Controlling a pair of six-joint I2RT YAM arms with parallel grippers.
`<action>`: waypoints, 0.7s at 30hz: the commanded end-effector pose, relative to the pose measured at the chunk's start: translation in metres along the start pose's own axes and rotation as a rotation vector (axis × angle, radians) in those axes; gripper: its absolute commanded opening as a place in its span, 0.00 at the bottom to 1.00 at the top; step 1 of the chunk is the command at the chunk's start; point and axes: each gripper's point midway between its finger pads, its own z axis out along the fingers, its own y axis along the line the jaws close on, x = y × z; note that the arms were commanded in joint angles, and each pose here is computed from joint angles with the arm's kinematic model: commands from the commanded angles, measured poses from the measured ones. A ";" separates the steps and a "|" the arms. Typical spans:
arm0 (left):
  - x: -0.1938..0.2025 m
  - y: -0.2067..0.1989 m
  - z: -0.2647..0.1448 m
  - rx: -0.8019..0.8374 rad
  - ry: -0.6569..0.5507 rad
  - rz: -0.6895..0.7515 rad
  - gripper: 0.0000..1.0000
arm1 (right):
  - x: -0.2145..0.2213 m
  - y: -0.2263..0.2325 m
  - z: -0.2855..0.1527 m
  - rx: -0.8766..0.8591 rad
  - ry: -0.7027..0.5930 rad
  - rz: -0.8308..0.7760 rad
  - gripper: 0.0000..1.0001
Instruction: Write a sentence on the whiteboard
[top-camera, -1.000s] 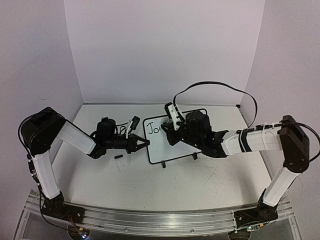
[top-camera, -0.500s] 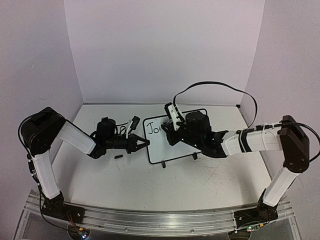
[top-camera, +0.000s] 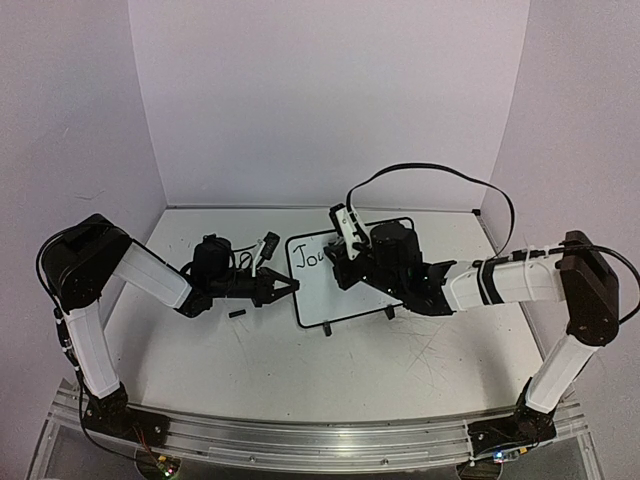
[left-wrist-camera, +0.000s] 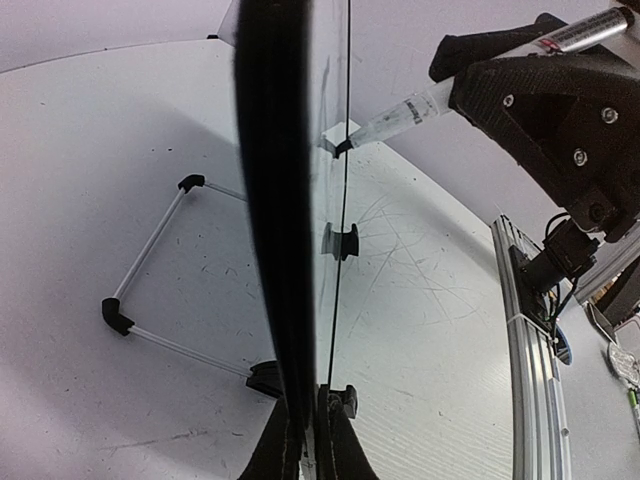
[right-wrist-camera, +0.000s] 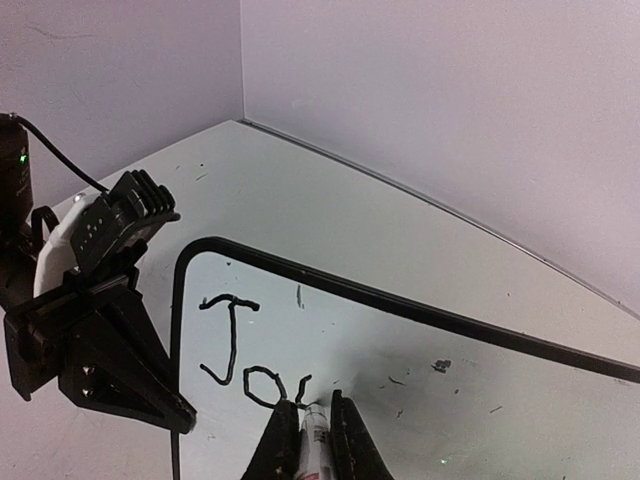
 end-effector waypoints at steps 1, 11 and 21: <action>0.000 0.003 -0.002 -0.029 0.013 0.049 0.00 | -0.038 -0.019 -0.002 0.077 -0.089 0.007 0.00; 0.000 0.003 -0.002 -0.030 0.013 0.052 0.00 | -0.045 -0.019 -0.002 0.074 -0.105 0.007 0.00; -0.001 0.003 -0.002 -0.030 0.010 0.054 0.00 | -0.022 -0.015 -0.004 0.048 -0.056 0.028 0.00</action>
